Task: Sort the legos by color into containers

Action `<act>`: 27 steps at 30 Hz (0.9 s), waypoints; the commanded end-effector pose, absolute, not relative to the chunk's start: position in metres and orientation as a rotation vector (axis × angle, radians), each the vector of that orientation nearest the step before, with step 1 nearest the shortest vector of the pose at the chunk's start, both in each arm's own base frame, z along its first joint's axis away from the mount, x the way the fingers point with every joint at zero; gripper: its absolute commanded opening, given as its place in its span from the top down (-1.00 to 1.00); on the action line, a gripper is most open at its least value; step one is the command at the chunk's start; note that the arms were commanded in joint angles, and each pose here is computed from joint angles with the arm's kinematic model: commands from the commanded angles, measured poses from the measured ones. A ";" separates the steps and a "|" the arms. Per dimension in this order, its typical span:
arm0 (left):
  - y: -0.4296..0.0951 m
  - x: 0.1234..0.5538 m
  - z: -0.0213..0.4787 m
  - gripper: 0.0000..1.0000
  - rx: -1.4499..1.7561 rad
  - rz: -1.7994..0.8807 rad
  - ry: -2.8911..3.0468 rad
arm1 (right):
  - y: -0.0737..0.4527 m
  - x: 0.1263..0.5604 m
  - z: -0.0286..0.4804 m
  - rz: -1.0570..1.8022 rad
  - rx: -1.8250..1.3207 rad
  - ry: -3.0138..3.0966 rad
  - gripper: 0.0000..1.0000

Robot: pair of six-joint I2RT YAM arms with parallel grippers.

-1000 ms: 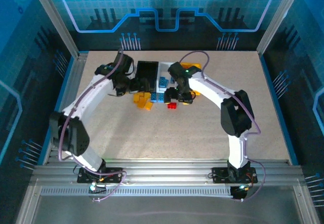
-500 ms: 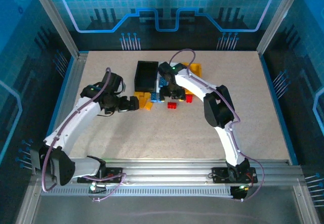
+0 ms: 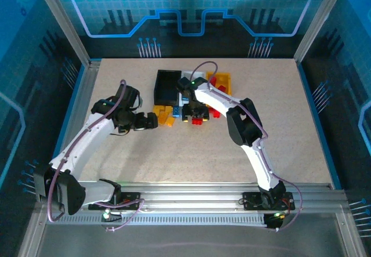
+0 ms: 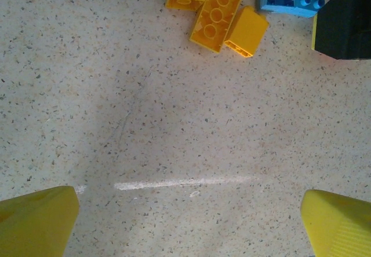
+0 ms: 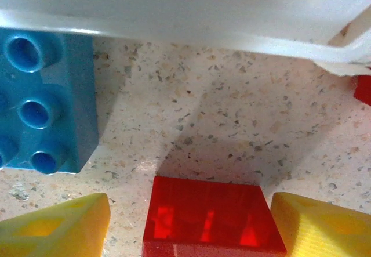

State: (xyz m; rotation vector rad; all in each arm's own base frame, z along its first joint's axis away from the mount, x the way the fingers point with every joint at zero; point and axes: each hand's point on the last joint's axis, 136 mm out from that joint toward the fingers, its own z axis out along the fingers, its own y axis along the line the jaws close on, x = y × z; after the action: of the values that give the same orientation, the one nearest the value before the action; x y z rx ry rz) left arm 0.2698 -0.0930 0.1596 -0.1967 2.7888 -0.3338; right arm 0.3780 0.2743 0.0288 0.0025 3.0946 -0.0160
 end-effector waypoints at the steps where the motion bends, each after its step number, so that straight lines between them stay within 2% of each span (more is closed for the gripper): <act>1: -0.085 0.261 0.160 -0.98 -0.184 -0.302 2.800 | 0.271 0.375 0.025 -0.082 0.026 3.098 -0.41; 11: -0.084 0.260 0.158 -0.98 -0.197 -0.306 2.800 | 0.265 0.374 0.028 -0.098 0.022 3.090 0.01; 15: -0.086 0.260 0.157 -0.98 -0.216 -0.327 2.796 | 0.261 0.372 0.033 -0.100 0.013 3.083 0.02; 27: -0.099 0.269 0.151 -0.98 -0.277 -0.428 2.793 | 0.240 0.390 0.125 0.139 0.104 2.922 0.03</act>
State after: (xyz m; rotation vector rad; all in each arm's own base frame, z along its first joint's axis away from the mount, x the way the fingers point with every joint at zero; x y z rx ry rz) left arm 0.2660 -0.0935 0.1533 -0.2402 2.7969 -0.3649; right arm 0.3791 0.2562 0.0909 0.0440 2.9907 0.0743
